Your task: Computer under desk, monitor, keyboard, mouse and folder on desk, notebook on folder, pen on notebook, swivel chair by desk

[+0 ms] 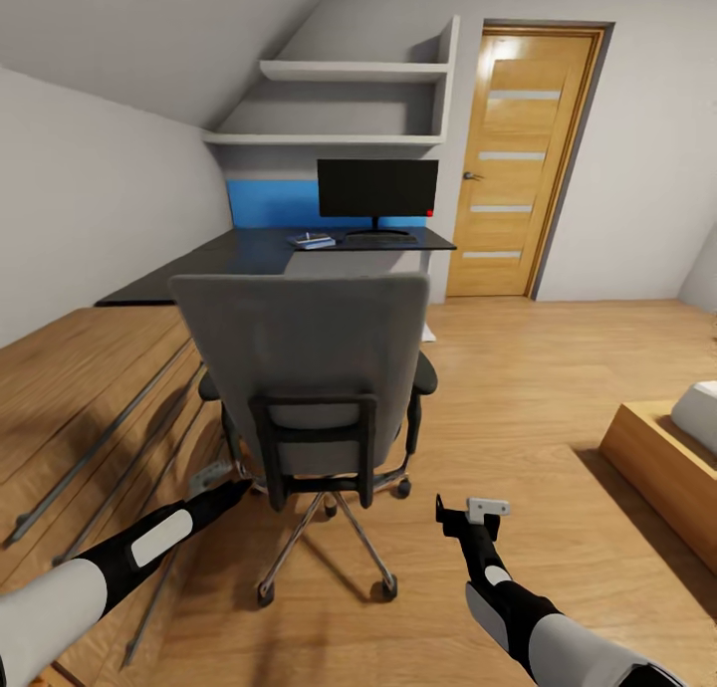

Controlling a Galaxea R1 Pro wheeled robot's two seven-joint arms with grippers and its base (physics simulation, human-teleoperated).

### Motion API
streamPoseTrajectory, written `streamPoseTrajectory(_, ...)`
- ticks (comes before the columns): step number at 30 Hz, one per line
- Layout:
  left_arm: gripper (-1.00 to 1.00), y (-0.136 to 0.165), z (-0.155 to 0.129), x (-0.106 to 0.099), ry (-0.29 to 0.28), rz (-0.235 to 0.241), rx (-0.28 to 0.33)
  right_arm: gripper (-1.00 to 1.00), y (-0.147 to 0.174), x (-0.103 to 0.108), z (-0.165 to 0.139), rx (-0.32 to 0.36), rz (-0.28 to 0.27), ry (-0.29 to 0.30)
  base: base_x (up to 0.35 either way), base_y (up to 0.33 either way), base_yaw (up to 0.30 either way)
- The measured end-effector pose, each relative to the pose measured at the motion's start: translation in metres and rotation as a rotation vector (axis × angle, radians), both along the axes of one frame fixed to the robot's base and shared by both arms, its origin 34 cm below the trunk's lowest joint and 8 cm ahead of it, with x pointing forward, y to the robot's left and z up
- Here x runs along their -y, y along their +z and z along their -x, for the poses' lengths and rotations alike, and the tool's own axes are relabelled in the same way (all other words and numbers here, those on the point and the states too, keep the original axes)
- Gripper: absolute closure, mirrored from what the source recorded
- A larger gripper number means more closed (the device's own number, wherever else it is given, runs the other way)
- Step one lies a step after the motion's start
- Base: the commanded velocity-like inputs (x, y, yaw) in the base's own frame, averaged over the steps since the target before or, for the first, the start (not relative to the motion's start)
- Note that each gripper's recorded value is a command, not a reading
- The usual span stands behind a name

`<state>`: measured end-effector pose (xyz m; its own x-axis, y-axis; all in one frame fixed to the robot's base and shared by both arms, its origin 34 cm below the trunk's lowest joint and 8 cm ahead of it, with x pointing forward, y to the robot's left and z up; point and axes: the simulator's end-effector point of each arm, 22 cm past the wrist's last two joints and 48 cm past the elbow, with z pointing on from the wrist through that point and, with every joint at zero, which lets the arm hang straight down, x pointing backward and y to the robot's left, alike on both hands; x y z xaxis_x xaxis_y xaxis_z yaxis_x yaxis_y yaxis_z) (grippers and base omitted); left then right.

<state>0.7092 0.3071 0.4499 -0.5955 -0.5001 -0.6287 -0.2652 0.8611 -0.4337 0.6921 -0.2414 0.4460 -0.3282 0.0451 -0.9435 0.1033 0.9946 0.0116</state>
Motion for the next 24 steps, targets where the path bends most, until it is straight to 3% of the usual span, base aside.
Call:
streamPoseTrajectory(12, -1.00, 0.0045, -0.0006, -0.0004, 0.000, -0.003, 0.007, -1.00, 0.0043, 0.0002, -0.0007, 0.007, 0.000, -0.001, 0.016, -0.098, -0.094)
streamPoseTrajectory(24, -1.00, 0.0083, -0.0011, -0.0016, 0.002, -0.006, 0.013, -1.00, 0.0086, -0.0003, -0.0015, 0.015, 0.000, 0.000, 0.251, -0.168, -0.080)
